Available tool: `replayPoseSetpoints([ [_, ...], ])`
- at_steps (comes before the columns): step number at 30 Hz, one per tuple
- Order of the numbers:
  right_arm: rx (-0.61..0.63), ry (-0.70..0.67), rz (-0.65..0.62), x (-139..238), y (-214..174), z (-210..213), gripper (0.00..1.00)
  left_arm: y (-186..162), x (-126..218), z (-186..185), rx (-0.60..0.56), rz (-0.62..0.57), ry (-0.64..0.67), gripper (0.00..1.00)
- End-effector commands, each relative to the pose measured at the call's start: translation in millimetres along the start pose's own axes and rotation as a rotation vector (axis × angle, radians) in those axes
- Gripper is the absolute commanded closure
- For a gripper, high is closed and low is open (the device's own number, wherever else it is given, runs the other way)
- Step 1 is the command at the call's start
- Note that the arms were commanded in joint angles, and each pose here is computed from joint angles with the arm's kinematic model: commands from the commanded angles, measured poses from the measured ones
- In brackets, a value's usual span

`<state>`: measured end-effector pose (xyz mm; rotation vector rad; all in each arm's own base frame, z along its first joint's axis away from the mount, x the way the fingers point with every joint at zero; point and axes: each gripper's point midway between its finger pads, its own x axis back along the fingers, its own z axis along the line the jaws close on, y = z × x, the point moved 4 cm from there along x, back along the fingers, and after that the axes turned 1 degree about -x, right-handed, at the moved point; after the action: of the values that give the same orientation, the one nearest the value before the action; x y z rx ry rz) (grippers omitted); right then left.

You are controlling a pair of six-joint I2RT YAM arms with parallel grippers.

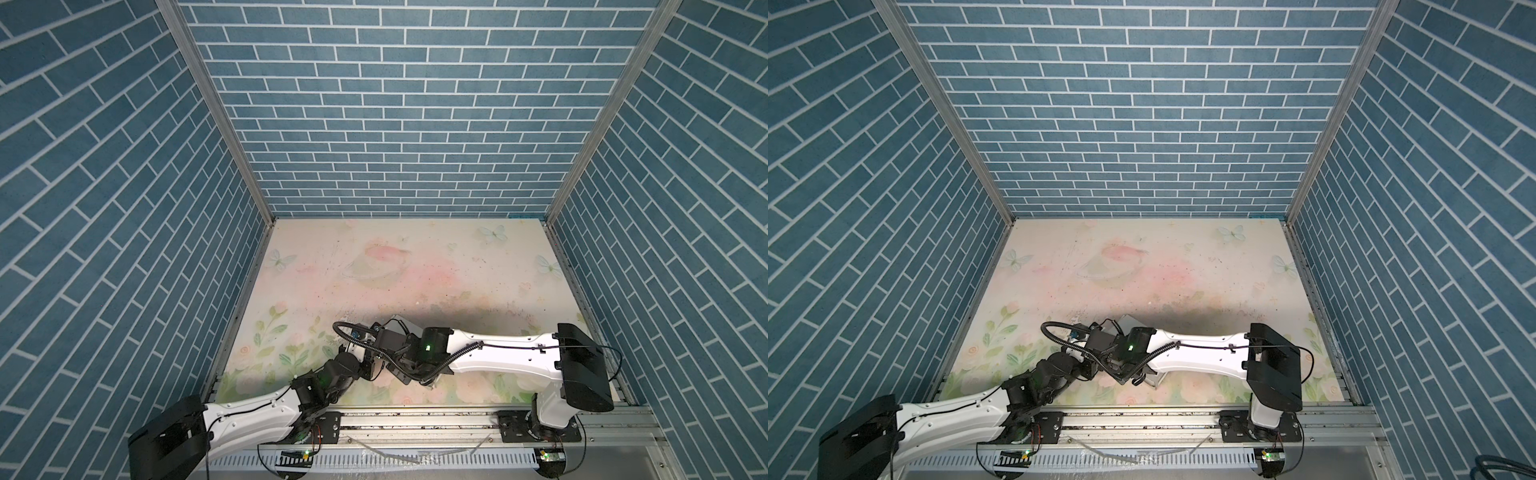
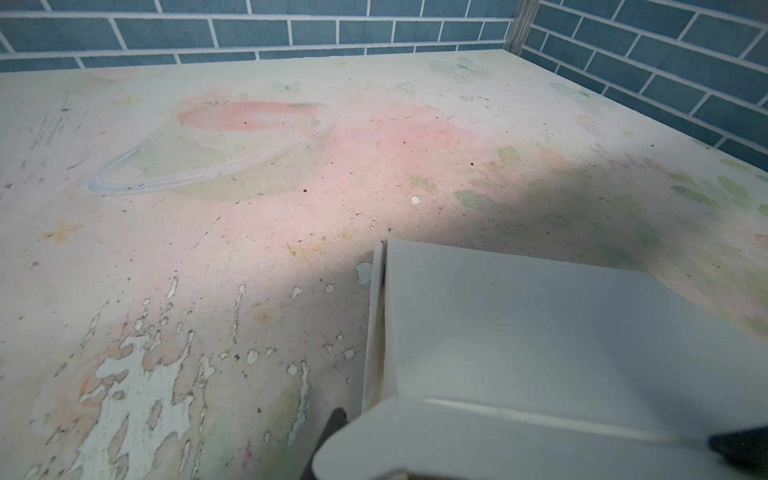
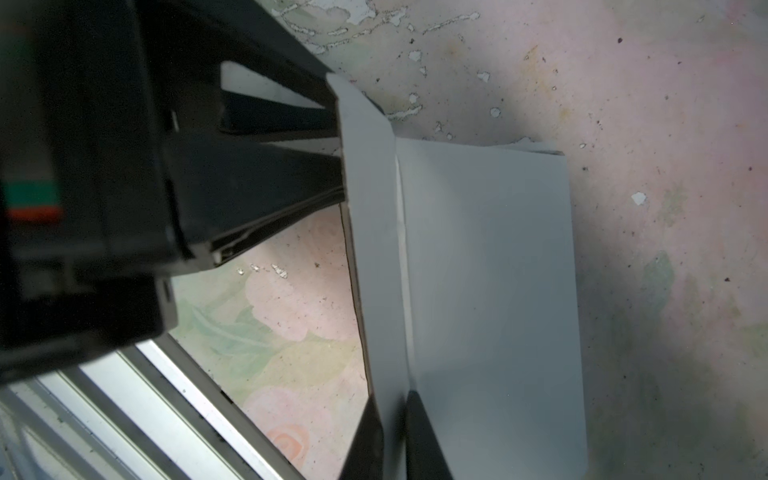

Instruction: Fold the paper box

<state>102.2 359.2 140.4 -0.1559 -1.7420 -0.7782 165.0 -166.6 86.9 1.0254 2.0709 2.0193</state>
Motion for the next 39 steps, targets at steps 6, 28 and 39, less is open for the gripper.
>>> replayPoseSetpoints([
  [6, -0.02, -0.03, 0.059, -17, -20, -4, 0.89, -16, 11, 14, 0.006, 0.041, 0.053, 0.65],
  [28, -0.077, 0.059, 0.097, -38, -40, -14, 0.74, 12, 6, 23, 0.027, 0.083, 0.201, 0.57],
  [39, -0.198, 0.159, 0.081, -47, -48, -22, 0.58, 34, -8, 32, 0.11, 0.151, 0.151, 0.57],
])
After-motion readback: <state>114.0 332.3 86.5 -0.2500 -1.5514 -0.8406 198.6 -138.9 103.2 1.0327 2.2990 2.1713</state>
